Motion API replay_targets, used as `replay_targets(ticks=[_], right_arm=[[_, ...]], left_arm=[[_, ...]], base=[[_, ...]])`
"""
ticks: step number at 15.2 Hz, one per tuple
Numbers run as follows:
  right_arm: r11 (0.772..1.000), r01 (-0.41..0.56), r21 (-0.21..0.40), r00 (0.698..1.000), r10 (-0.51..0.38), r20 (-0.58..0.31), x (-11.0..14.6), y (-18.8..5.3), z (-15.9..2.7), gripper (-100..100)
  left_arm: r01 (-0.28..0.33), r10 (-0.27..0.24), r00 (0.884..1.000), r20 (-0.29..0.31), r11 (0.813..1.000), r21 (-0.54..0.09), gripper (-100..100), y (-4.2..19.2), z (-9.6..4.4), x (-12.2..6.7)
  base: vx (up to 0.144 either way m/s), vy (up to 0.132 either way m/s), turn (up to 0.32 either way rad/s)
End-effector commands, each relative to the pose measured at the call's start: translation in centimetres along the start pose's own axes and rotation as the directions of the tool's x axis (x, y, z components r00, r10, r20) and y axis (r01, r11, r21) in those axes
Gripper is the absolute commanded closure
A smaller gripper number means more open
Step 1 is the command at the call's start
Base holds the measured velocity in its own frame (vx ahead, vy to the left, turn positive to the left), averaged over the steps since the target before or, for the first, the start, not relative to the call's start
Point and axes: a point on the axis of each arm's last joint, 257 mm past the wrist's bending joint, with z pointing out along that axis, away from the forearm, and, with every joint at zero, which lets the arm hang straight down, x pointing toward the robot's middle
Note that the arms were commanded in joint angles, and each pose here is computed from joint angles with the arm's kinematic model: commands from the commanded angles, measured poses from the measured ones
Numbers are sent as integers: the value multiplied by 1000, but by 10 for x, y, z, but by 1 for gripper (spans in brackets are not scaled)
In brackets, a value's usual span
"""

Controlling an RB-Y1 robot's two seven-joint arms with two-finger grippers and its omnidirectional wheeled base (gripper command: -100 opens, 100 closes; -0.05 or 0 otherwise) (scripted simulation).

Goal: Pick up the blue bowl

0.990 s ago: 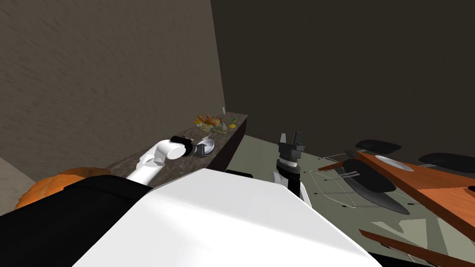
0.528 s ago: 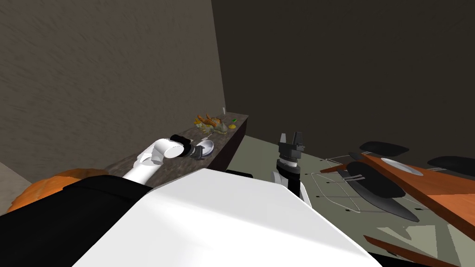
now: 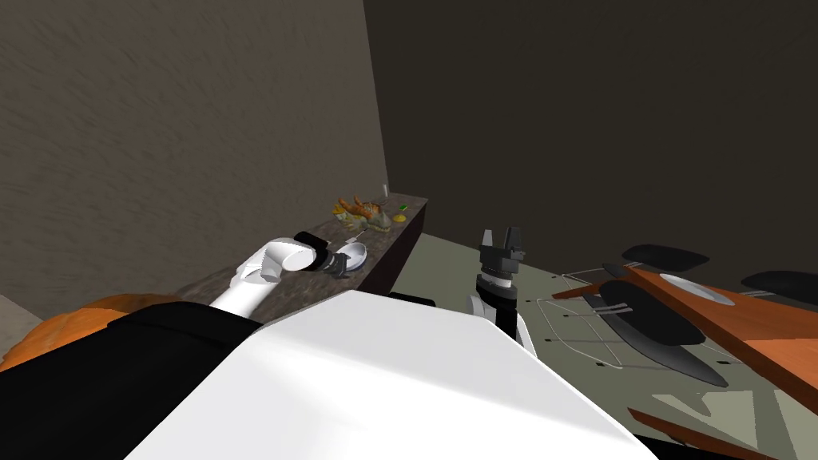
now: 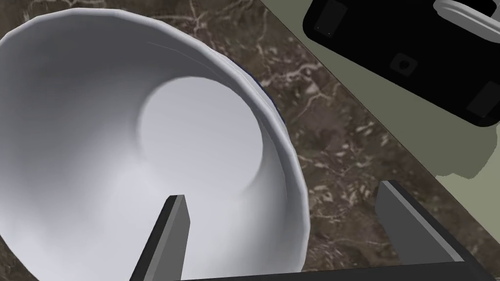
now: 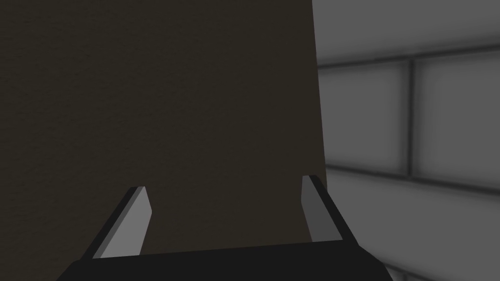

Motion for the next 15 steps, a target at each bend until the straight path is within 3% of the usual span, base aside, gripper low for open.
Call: replay_targets(ticks=[1, 4, 5, 6, 10, 13, 15], right_arm=[[1000, 0, 0, 1000, 0, 0, 0, 0, 0, 0], [1000, 0, 0, 1000, 0, 0, 0, 0, 0, 0], [1000, 0, 0, 1000, 0, 0, 0, 0, 0, 0], [1000, 0, 0, 1000, 0, 0, 0, 0, 0, 0], [1000, 0, 0, 1000, 0, 0, 0, 0, 0, 0], [1000, 0, 0, 1000, 0, 0, 0, 0, 0, 0], [1000, 0, 0, 1000, 0, 0, 0, 0, 0, 0]], left_arm=[[4, -4, 1000, -1, 1000, 4, -100, -4, 8, -3], [10, -10, 1000, 1, 1000, 7, -100, -7, 18, -8], [8, -8, 1000, 1, 1000, 5, -100, -5, 14, -5], [8, -8, 1000, 0, 1000, 6, 100, -5, 15, -6], [12, -12, 1000, 1, 1000, 6, 100, -6, 15, -6], [-3, 3, 1000, -2, 1000, 2, 100, 0, -1, 1], [-4, 4, 1000, -3, 1000, 3, 100, 0, 1, 2]], base=[[-20, -24, -57], [-28, -27, -38], [-14, -17, -11], [-5, -6, 1], [-1, -1, 7], [22, 26, 49], [21, 26, 22]])
